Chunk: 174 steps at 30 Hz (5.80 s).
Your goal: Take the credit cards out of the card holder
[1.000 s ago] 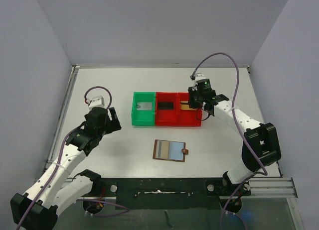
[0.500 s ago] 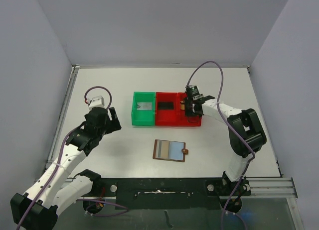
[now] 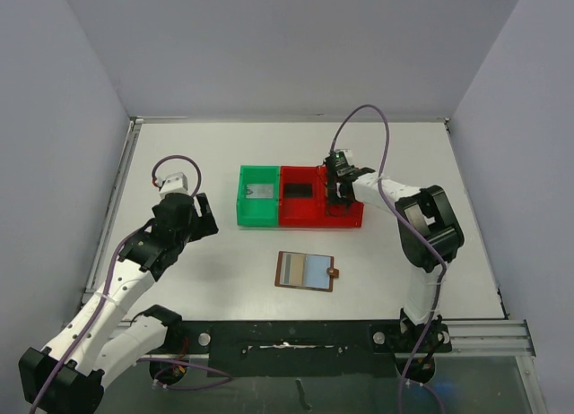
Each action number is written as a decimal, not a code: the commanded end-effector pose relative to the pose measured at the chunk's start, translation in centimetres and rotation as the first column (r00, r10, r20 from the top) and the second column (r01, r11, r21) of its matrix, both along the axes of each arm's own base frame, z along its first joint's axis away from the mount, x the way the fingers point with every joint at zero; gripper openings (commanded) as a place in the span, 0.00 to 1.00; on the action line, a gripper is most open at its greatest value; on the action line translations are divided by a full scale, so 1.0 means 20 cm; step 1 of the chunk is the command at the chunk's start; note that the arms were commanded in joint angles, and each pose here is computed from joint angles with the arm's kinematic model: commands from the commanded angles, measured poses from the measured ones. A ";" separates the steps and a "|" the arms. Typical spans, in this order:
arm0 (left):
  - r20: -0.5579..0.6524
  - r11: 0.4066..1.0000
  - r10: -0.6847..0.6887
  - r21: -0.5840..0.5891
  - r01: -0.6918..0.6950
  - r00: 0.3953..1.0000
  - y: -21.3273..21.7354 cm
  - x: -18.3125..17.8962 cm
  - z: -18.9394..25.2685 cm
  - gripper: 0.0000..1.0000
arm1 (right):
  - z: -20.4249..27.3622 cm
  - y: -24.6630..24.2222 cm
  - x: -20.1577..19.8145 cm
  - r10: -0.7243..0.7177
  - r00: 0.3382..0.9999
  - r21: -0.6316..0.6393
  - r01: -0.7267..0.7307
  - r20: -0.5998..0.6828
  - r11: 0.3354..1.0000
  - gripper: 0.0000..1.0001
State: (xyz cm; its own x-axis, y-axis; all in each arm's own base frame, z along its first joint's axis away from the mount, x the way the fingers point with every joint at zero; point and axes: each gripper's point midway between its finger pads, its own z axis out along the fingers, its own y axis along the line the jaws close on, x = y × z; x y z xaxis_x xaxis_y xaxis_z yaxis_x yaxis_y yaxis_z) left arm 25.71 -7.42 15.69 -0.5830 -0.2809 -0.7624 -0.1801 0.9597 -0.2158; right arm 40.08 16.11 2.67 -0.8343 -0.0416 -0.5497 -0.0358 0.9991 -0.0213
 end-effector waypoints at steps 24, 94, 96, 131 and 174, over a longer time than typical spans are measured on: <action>0.059 1.000 0.009 -0.015 -0.008 0.998 0.00 0.05 0.07 0.74 | 0.38 0.04 0.12 -0.040 0.978 0.052 0.031 0.203 0.998 0.29; 0.054 0.998 0.063 -0.002 -0.063 0.997 0.04 0.04 0.06 0.74 | 0.01 0.78 -0.99 0.085 0.996 0.231 -0.086 0.012 0.969 0.53; 0.055 0.998 0.063 -0.002 -0.063 0.996 0.04 0.03 0.06 0.74 | 0.02 0.78 -0.99 0.086 0.996 0.244 -0.086 0.013 0.966 0.53; 0.090 0.674 -0.484 -0.595 0.437 0.870 -0.77 -0.28 -0.07 0.67 | 0.07 0.77 -0.97 0.081 0.996 0.614 -0.046 -0.029 0.788 0.54; 0.113 0.538 -0.630 -0.650 0.537 0.768 -1.27 -0.38 -0.28 0.43 | 0.32 0.64 -0.92 0.069 0.997 0.658 -0.082 0.047 0.749 0.78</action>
